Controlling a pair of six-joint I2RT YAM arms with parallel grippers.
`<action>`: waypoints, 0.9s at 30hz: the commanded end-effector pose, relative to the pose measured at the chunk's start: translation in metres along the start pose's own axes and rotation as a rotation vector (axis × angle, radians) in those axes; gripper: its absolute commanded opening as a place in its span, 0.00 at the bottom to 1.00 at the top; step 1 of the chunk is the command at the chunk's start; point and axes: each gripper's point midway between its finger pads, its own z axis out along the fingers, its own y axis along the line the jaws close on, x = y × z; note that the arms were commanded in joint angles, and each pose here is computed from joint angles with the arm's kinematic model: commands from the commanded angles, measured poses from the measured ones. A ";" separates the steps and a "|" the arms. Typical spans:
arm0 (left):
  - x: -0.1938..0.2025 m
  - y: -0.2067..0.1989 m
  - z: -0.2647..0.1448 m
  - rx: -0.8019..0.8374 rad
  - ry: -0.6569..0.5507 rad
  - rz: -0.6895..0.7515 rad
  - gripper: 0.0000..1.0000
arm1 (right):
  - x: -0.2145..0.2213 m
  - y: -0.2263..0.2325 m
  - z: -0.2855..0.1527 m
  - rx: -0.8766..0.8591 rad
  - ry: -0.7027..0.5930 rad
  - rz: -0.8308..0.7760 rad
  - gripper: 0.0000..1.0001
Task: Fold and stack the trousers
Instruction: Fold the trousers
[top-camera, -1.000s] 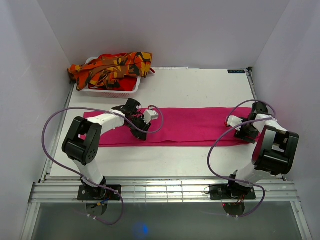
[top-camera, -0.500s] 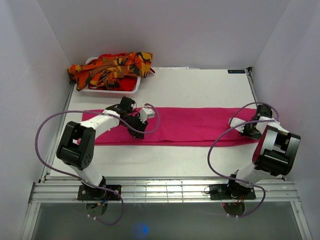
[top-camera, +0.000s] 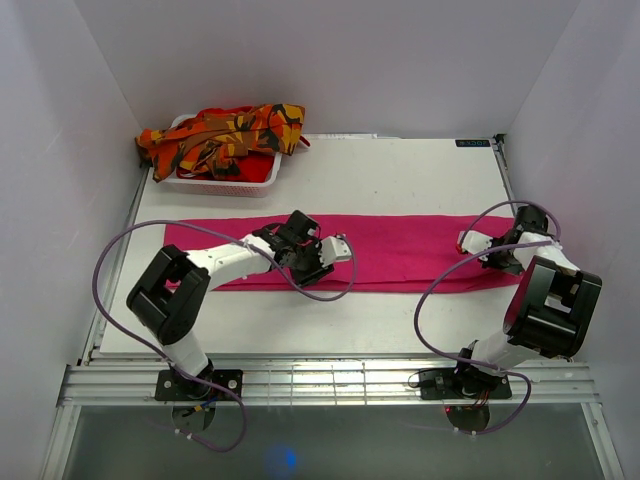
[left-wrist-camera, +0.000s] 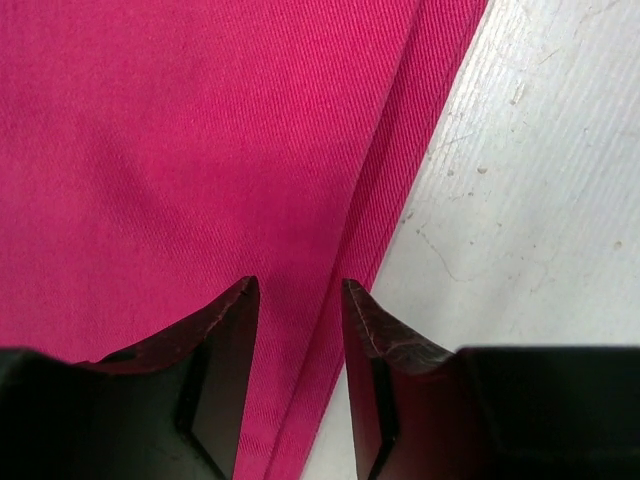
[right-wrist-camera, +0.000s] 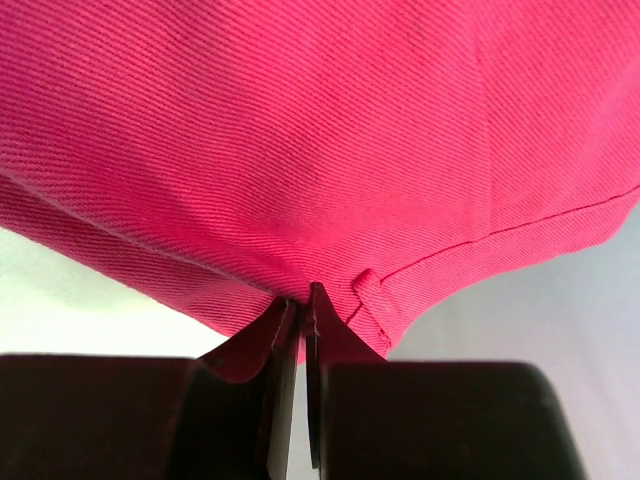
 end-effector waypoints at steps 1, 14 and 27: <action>-0.023 0.012 0.005 -0.077 -0.037 0.061 0.50 | -0.004 -0.020 -0.014 0.051 -0.024 -0.011 0.08; -0.043 -0.001 0.023 -0.074 -0.072 0.098 0.51 | -0.005 -0.026 -0.017 0.056 -0.033 0.001 0.08; -0.044 -0.001 0.016 -0.087 -0.072 0.093 0.17 | -0.005 -0.034 -0.022 0.071 -0.029 0.002 0.08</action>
